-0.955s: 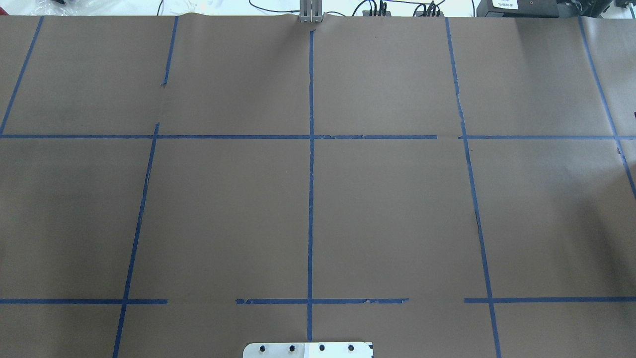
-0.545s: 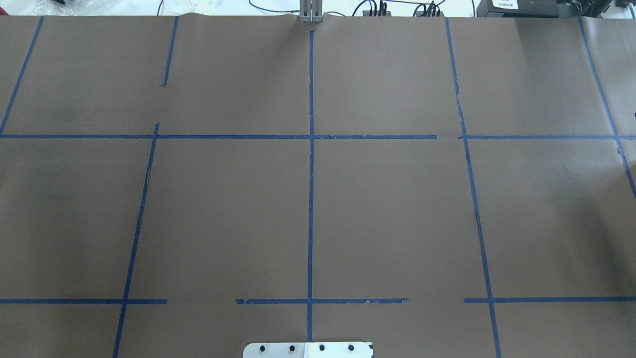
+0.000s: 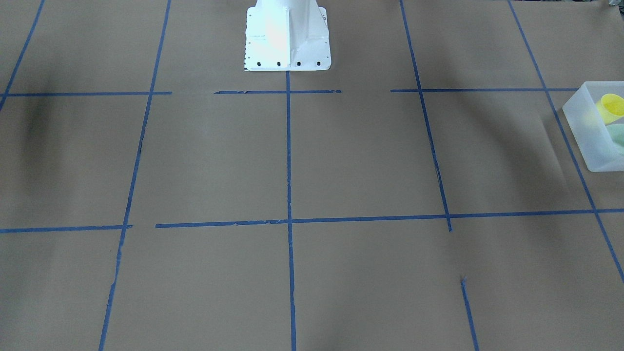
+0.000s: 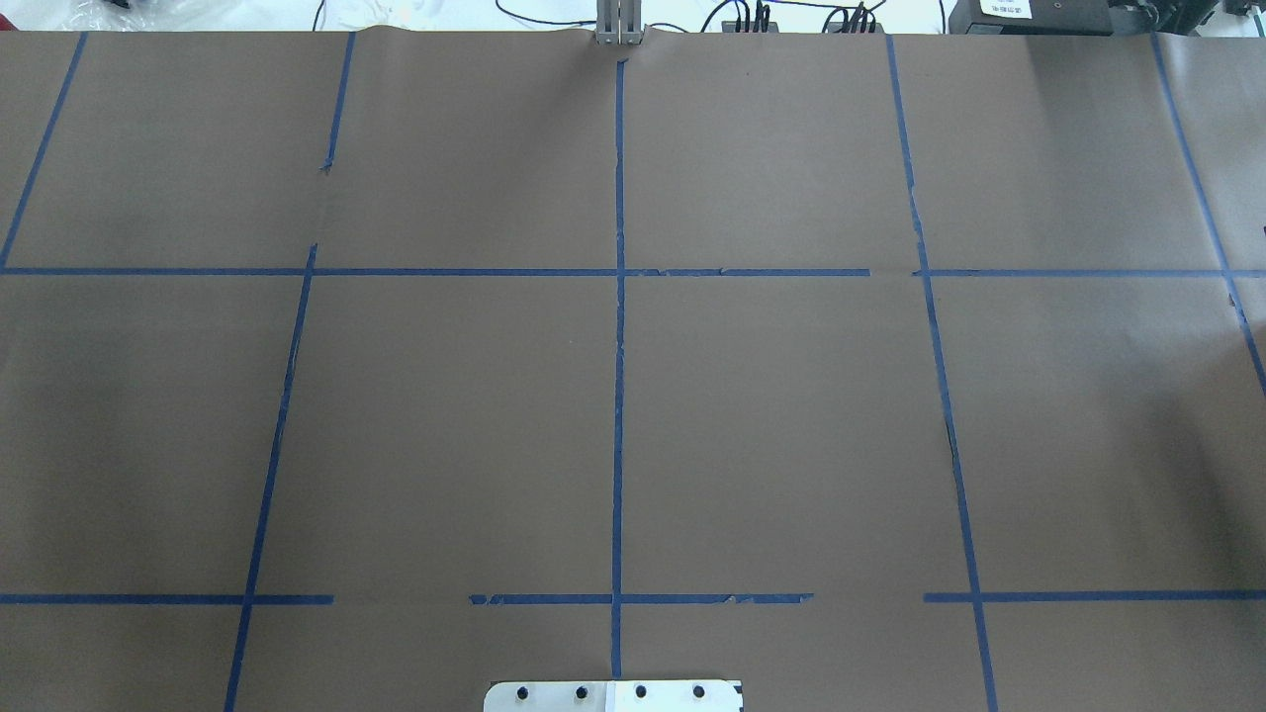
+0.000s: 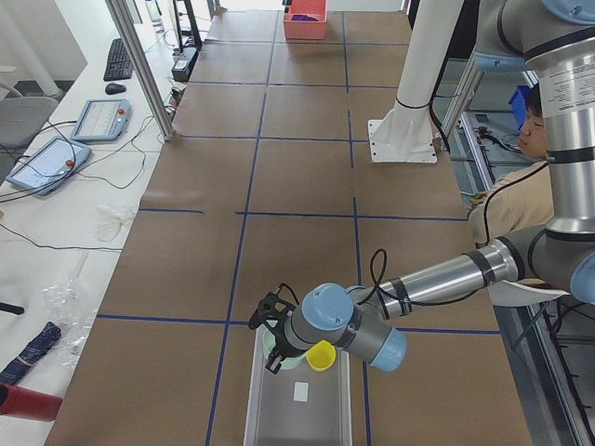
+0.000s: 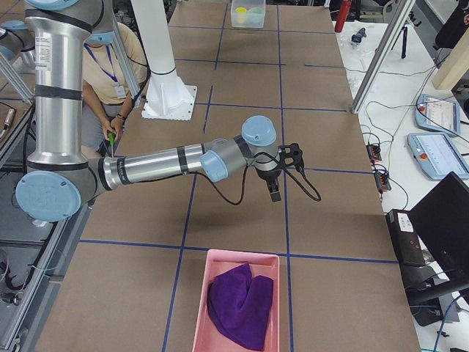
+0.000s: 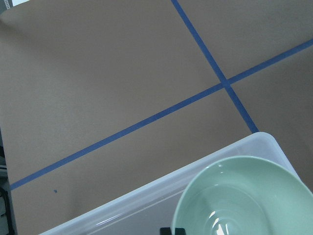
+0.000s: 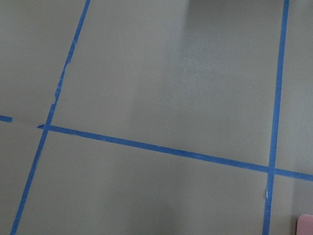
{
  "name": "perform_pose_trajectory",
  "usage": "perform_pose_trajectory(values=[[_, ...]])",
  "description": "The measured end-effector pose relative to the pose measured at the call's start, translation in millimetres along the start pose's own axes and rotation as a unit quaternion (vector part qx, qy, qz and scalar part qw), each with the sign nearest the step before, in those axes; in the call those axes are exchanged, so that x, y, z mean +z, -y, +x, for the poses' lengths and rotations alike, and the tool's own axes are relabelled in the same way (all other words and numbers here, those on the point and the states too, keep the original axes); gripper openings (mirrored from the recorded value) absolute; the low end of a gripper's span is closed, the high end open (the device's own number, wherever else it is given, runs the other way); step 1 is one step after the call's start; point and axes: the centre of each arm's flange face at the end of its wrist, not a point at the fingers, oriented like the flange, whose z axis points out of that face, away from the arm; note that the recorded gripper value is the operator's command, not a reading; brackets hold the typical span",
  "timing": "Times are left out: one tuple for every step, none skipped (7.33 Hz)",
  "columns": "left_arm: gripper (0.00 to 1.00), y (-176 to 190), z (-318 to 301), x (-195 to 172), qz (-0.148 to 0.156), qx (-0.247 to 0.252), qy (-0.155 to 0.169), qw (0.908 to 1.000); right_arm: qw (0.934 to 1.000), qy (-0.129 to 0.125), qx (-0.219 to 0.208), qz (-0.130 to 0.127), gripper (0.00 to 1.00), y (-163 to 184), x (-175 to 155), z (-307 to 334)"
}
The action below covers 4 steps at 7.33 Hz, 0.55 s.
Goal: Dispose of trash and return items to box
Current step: 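Lower the bowl into the clear bin while the right gripper drops the cloth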
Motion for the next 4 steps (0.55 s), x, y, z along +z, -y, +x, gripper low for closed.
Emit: perform_pose_trajectory(values=[[1.0,3,4,2,0.001,0.007,-0.003,1.0,1.0,0.0,0.001,-0.001,1.0,0,1,1],[1.0,10,7,1,0.005,0.011,-0.004,0.9999,1.0,0.0,0.001,-0.001,1.0,0,1,1],[1.0,25,11,-4,0.009,0.013,-0.006,0.9999,1.0,0.0,0.0,-0.001,1.0,2,1,1],[1.0,53,16,-14,0.001,0.007,-0.008,0.9999,1.0,-0.001,-0.002,0.001,1.0,4,1,0]])
